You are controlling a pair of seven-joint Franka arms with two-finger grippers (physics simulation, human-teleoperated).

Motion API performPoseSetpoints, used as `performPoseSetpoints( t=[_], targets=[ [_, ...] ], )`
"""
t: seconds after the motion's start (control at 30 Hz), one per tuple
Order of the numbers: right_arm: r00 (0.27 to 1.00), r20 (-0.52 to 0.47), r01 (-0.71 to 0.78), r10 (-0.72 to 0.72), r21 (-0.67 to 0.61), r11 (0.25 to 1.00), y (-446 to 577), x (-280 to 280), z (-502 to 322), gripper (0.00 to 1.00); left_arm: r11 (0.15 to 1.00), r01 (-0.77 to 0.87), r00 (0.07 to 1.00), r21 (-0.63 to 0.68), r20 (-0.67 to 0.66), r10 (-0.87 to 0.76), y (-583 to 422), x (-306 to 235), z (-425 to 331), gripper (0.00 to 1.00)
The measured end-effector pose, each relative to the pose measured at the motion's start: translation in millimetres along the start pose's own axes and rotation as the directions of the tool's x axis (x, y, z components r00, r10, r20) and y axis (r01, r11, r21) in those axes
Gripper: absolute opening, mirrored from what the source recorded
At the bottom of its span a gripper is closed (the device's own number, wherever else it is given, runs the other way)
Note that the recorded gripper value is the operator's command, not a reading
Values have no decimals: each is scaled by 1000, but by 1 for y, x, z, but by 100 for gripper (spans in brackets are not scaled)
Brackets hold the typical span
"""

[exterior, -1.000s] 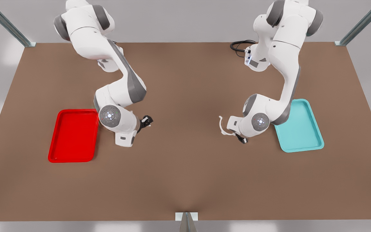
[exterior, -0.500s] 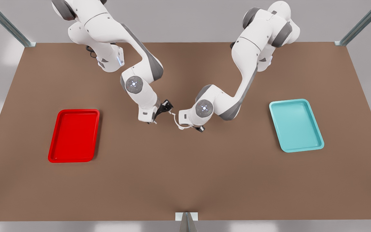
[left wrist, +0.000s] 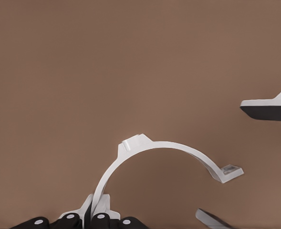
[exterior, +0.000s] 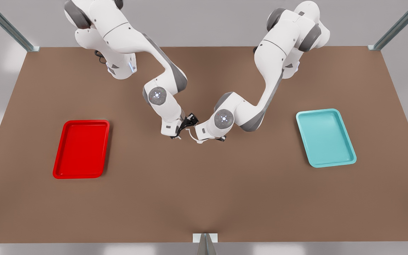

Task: Take the drainage pipe clamp from the left arm, pass it to the right arm, and place it in the plate on the right side

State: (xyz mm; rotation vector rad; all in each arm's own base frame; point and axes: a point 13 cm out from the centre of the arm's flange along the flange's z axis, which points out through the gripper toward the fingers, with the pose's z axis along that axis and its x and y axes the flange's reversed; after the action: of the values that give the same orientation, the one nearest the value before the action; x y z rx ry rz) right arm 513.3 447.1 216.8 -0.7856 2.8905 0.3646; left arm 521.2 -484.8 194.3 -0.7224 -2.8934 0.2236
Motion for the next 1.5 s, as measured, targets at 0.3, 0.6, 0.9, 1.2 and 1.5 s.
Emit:
performPoseSetpoints(
  t=[0.3,0.6,0.9,1.2,1.5],
  targets=[
    [1000,-19,4,-4,6,1000,7,1,32,100,999,50,999,2,-7,-50,-5,2,1,21],
    [1000,-30,4,-4,10,1000,9,-1,54,63,996,88,996,1,-8,-87,-5,3,2,21],
    [1000,-12,22,-22,-4,1000,10,-9,50,21,992,121,993,44,-1,-121,-1,-2,-4,100],
    [999,38,-18,17,13,1000,-25,-33,21,21,892,441,896,-98,109,-431,317,59,-260,100],
    [973,57,-226,222,73,971,-262,-9,-32,21,864,467,862,-187,-120,-492,386,199,-229,100]
  ],
)
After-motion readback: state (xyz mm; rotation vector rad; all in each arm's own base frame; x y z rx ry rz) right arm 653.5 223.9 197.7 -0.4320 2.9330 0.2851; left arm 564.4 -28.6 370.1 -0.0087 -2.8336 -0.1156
